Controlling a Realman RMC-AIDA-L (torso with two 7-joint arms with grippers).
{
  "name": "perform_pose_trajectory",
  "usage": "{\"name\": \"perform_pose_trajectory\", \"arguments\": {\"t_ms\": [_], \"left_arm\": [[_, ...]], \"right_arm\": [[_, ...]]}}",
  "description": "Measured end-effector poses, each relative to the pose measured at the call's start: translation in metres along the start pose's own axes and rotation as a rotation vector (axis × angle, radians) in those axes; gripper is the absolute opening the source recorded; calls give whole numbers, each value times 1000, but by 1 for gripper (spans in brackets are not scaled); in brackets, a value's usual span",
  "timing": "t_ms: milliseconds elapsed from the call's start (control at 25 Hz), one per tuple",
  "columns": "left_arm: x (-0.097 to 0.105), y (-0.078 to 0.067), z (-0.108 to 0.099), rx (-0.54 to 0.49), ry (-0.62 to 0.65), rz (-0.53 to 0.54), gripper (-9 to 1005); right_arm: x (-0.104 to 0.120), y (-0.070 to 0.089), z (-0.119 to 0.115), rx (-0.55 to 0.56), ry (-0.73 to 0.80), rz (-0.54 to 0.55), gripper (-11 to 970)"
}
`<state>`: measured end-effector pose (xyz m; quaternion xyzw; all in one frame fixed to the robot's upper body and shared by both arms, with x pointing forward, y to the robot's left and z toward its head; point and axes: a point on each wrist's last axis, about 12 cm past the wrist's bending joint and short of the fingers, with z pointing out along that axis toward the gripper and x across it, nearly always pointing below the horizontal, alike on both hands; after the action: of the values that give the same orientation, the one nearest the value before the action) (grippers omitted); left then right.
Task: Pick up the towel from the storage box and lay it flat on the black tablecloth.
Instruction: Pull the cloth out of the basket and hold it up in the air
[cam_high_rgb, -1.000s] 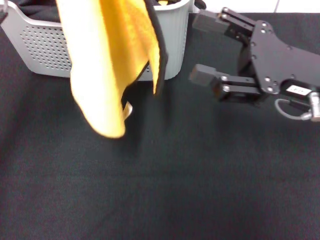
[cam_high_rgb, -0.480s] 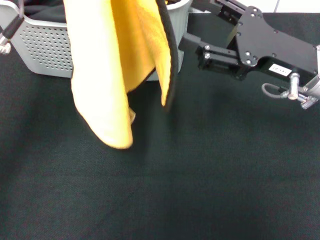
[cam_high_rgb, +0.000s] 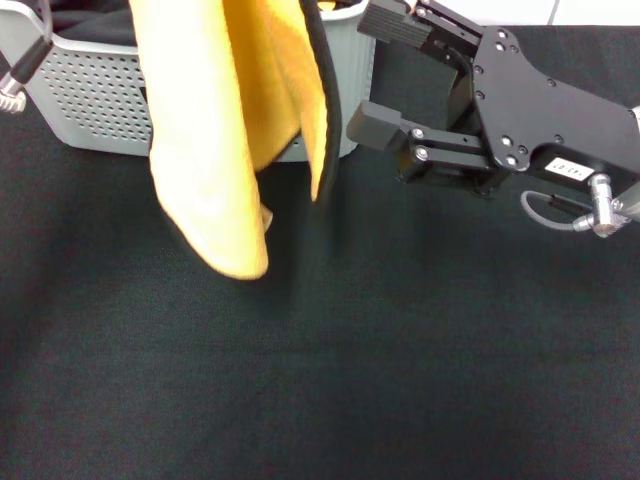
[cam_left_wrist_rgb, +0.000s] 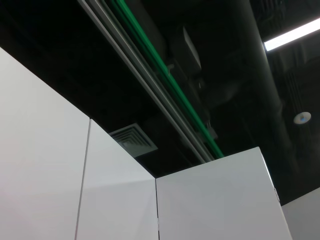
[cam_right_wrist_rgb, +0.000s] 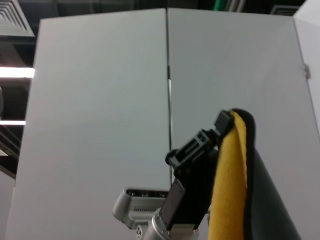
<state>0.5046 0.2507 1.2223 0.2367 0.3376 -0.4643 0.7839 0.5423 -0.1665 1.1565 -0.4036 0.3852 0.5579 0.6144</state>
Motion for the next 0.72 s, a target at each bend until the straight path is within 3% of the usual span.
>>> {"name": "perform_pose_trajectory", "arguments": {"t_ms": [720], "left_arm": [[7, -11, 9, 16, -85, -18, 15]], "right_arm": [[16, -24, 5, 207, 97, 31, 765]]}}
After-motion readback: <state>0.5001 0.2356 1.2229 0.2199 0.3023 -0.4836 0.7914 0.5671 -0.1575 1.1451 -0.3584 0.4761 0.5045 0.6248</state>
